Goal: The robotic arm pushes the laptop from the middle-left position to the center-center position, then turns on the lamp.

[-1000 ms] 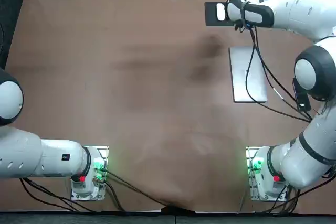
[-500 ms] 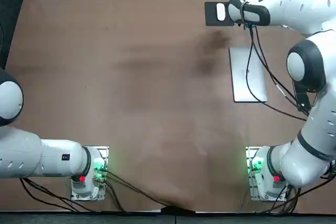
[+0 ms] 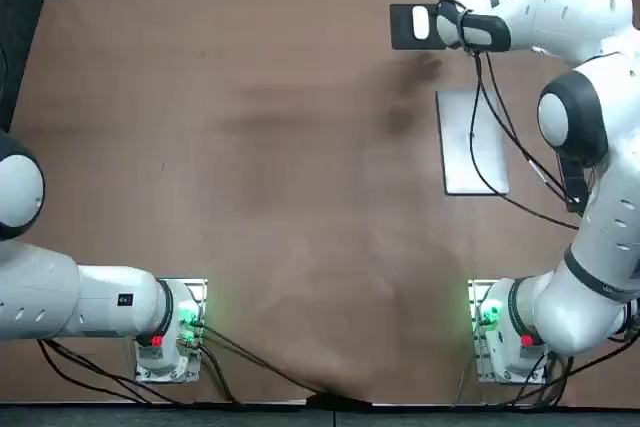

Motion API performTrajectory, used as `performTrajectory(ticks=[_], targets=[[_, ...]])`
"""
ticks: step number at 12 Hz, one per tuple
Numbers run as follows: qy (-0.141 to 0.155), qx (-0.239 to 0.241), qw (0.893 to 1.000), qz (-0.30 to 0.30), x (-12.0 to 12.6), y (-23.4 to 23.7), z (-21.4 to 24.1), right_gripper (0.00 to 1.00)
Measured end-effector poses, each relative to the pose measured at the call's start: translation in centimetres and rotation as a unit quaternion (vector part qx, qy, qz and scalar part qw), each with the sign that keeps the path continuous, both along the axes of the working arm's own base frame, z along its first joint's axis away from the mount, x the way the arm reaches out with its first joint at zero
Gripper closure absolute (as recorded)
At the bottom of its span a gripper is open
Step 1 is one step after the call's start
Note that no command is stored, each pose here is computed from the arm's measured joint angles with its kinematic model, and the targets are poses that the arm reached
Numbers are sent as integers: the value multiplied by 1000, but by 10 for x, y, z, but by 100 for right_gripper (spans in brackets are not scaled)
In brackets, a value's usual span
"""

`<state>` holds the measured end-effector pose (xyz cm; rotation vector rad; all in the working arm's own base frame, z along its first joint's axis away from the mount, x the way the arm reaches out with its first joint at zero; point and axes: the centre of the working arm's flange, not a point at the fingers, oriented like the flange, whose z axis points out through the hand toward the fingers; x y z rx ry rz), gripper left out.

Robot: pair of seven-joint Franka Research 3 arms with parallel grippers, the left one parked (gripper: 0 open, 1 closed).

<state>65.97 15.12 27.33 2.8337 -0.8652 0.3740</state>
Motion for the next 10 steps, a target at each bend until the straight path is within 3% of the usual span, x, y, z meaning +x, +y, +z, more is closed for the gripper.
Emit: performTrajectory(ticks=[3, 4, 10], targets=[[-8, -2, 1000, -4, 14, -9, -3, 68], [-11, -4, 1000, -10, 23, -21, -4, 84], [-14, -8, 1000, -20, 37, -41, -17, 98]])
